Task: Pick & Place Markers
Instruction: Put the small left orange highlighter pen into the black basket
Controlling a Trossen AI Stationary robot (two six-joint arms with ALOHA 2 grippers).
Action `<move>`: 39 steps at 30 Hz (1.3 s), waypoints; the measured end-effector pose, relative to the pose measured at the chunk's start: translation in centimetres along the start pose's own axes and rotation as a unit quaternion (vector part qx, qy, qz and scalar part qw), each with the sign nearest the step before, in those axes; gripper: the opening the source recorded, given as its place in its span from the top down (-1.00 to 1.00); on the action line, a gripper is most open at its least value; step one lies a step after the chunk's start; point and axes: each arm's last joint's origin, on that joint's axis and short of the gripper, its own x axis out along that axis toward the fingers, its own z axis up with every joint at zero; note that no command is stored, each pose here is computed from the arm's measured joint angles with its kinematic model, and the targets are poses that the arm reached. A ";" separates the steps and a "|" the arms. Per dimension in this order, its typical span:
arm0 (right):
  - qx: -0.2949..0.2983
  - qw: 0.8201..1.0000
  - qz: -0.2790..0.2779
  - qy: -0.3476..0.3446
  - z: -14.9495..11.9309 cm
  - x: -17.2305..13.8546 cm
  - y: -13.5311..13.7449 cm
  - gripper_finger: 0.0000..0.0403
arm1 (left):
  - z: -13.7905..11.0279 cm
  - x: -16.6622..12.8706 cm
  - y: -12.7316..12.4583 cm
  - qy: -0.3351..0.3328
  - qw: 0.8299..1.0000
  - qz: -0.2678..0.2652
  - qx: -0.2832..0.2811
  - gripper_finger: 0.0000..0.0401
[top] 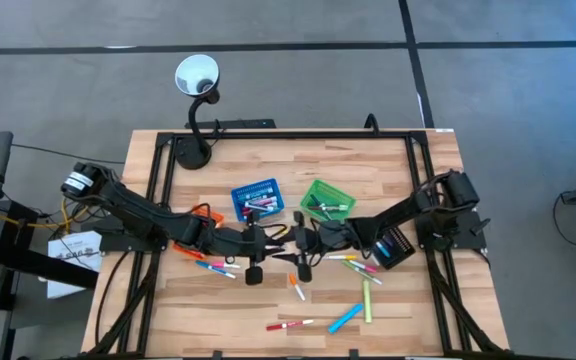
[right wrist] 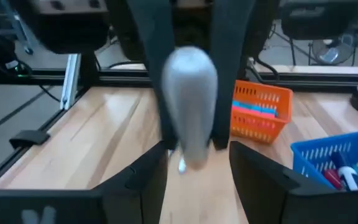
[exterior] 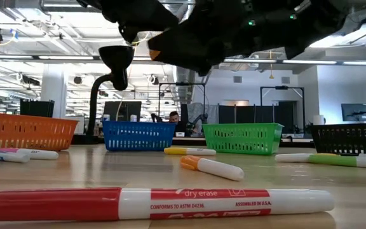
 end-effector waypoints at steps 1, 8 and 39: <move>0.001 1.000 0.000 -0.003 0.1 0.3 0.0 0.19 | 0.0 0.1 0.0 -0.001 1.000 0.000 0.000 0.82; 0.001 1.000 0.000 -0.009 0.6 0.7 0.1 0.28 | -0.3 0.4 -0.2 0.004 1.000 0.000 0.008 0.80; 0.013 1.000 -0.006 0.026 0.0 0.6 -0.1 0.77 | -0.4 0.4 -0.2 0.004 1.000 0.017 0.011 0.64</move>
